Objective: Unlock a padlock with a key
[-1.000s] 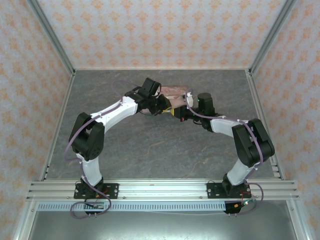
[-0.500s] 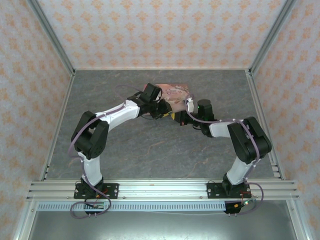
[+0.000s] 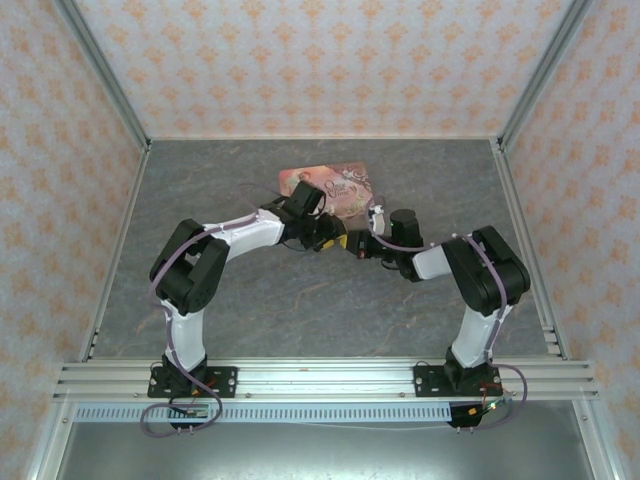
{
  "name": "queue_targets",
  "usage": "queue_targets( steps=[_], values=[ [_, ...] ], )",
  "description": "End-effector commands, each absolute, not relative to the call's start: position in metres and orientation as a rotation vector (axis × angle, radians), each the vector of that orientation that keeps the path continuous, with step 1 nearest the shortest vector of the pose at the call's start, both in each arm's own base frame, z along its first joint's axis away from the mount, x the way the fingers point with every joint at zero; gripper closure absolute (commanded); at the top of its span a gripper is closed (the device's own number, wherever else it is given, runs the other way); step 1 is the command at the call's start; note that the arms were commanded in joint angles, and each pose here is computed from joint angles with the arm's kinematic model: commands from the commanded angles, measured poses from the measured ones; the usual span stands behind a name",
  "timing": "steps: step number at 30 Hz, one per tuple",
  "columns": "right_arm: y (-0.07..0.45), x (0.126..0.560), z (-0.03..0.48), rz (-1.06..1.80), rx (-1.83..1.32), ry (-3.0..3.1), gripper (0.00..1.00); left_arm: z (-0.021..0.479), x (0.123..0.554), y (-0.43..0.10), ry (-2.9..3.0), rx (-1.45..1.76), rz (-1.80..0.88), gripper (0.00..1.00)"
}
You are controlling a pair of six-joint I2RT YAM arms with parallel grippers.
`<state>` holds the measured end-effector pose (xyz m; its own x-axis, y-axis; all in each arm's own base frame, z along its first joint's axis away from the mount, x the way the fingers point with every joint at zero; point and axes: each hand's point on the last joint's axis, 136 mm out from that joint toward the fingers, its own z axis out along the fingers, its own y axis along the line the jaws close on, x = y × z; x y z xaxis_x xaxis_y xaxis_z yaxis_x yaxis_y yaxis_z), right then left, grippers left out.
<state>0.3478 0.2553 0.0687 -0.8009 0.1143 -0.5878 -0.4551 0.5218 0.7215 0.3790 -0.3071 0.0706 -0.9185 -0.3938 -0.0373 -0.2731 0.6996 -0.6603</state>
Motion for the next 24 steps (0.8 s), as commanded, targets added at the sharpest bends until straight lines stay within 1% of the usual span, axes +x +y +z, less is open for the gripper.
queue_targets(
  steps=[1,4,8,10,13,18,24],
  values=[
    [0.265,0.355,0.095,1.315,-0.307,2.051,1.00,0.096,0.372,-0.306,2.691,-0.496,-1.065,0.52],
    [0.266,0.355,0.094,1.328,-0.292,2.063,1.00,0.107,0.375,-0.295,2.643,-0.519,-1.047,0.46],
    [0.269,0.355,0.096,1.371,-0.245,2.080,1.00,0.122,0.380,-0.282,2.532,-0.553,-1.052,0.33],
    [0.271,0.355,0.098,1.395,-0.223,2.085,1.00,0.127,0.382,-0.279,2.470,-0.588,-1.079,0.32],
    [0.273,0.354,0.098,1.429,-0.178,2.102,1.00,0.124,0.383,-0.278,2.401,-0.657,-1.142,0.34],
    [0.274,0.355,0.097,1.480,-0.099,2.129,1.00,0.112,0.386,-0.274,2.297,-0.788,-1.228,0.45],
    [0.275,0.355,0.095,1.488,-0.080,2.139,1.00,0.106,0.387,-0.276,2.293,-0.804,-1.243,0.49]
  ],
)
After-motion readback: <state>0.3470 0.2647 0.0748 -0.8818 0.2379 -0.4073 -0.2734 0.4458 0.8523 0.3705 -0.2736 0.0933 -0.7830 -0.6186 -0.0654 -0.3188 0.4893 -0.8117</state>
